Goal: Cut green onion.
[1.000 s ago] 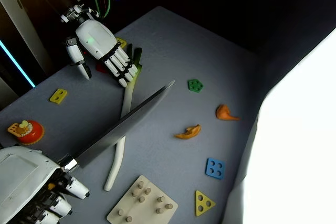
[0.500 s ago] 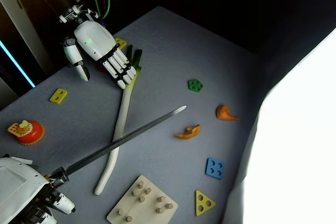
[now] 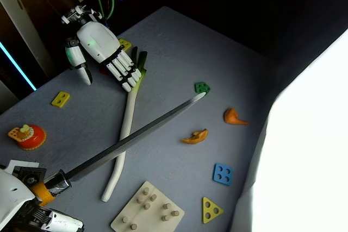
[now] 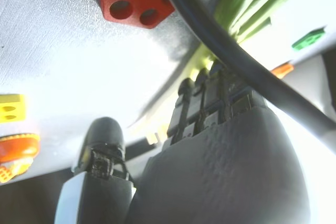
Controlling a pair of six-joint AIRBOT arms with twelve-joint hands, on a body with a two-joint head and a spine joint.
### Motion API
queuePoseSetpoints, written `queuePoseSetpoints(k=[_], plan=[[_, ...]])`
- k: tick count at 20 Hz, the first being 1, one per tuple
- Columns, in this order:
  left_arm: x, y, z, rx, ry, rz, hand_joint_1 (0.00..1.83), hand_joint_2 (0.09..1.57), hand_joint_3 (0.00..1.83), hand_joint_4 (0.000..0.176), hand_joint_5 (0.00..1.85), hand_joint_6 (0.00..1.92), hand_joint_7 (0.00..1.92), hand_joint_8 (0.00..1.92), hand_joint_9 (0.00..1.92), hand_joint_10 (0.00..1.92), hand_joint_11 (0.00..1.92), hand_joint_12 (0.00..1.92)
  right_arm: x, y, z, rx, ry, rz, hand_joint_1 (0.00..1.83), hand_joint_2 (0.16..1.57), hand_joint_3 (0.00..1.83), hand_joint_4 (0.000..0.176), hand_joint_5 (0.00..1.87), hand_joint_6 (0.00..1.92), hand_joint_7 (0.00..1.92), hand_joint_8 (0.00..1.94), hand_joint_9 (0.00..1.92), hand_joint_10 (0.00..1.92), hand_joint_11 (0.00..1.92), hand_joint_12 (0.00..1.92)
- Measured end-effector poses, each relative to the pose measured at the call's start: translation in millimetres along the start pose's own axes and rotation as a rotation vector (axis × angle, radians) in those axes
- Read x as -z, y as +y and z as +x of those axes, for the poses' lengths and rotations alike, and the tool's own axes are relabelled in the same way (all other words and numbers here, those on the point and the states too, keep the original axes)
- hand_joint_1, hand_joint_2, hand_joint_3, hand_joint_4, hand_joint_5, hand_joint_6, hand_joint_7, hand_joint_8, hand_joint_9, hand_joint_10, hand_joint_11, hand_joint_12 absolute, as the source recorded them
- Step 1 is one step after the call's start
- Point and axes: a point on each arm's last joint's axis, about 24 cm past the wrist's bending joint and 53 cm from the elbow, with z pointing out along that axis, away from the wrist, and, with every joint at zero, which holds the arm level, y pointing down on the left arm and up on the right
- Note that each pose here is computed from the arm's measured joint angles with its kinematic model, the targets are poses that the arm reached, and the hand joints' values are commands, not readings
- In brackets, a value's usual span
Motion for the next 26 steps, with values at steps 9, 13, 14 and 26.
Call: queuePoseSetpoints(k=[9, 13, 14, 26], plan=[[-0.4, -1.0, -1.4, 0.000, -0.002, 0.006, 0.16, 1.39, 0.00, 0.000, 0.04, 0.01, 0.02, 0.00, 0.01, 0.00, 0.00, 0.00, -38.3, -19.4, -39.4, -0.033, -0.117, -0.076, 1.59, 0.78, 0.77, 0.176, 1.28, 1.92, 1.57, 1.94, 1.62, 1.92, 1.63, 1.92], [-0.6, -1.9, -1.7, -0.001, -0.003, 0.010, 0.11, 1.38, 0.00, 0.000, 0.05, 0.00, 0.02, 0.00, 0.01, 0.00, 0.00, 0.00, -46.1, -26.4, -24.0, -0.021, -0.099, -0.070, 1.54, 0.85, 0.69, 0.176, 1.31, 1.92, 1.56, 1.94, 1.63, 1.92, 1.65, 1.92], [-0.7, -2.4, -1.3, -0.001, -0.001, 0.012, 0.10, 1.38, 0.00, 0.000, 0.05, 0.00, 0.02, 0.00, 0.01, 0.00, 0.00, 0.00, -47.8, -28.6, -19.5, -0.016, -0.095, -0.070, 1.54, 0.85, 0.69, 0.176, 1.31, 1.92, 1.57, 1.94, 1.63, 1.92, 1.65, 1.92], [-10.8, -30.4, -15.5, -0.015, 0.026, 0.083, 0.15, 1.40, 0.00, 0.000, 0.01, 0.00, 0.01, 0.00, 0.00, 0.00, 0.00, 0.00, -71.4, -44.7, 7.7, 0.039, -0.091, -0.145, 1.56, 0.79, 0.80, 0.176, 1.36, 1.92, 1.58, 1.94, 1.64, 1.92, 1.68, 1.92]])
